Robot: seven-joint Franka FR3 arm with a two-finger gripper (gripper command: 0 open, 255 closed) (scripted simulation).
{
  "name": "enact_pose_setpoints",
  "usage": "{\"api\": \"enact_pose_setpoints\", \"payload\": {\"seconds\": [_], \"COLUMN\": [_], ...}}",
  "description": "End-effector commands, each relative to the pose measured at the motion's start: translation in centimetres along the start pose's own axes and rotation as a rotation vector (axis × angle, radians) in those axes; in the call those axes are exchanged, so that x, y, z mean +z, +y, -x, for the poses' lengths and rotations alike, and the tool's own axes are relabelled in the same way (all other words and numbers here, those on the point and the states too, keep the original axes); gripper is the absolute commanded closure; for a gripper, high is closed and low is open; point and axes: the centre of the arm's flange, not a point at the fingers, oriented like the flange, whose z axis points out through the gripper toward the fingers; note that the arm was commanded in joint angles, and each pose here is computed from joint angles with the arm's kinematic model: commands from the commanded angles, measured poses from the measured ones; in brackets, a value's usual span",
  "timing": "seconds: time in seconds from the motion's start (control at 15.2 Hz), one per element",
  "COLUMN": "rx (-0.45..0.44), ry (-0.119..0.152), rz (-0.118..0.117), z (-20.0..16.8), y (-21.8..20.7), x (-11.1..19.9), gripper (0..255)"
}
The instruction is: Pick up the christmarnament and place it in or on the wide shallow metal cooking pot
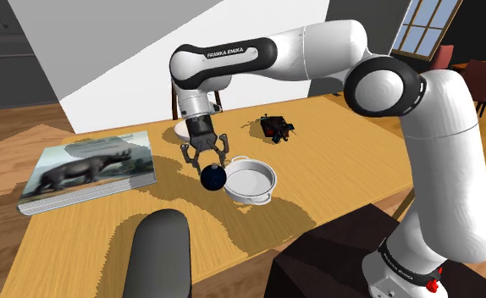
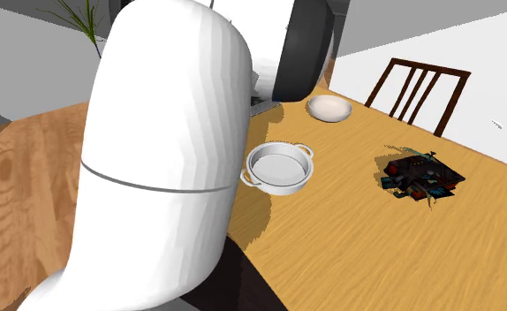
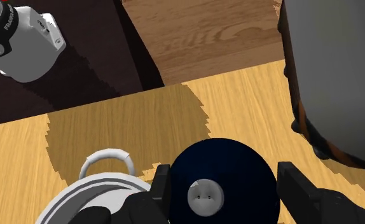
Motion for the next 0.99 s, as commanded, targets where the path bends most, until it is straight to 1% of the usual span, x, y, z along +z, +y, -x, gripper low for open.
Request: {"api": "enact_pose_setpoints", "payload": {"seconds": [0.0,0.73,0.92], "rx": [-0.001,-0.001,-0.001], "ry": [0.0,0.0,0.0], "rz": [0.0,0.0,0.0], "z": [-0.8,-5.6,-6.5], "y": [2.1,15.7,15.5], "x": [-0.7,-4.0,-2.7], "gripper": [255,255,255]}}
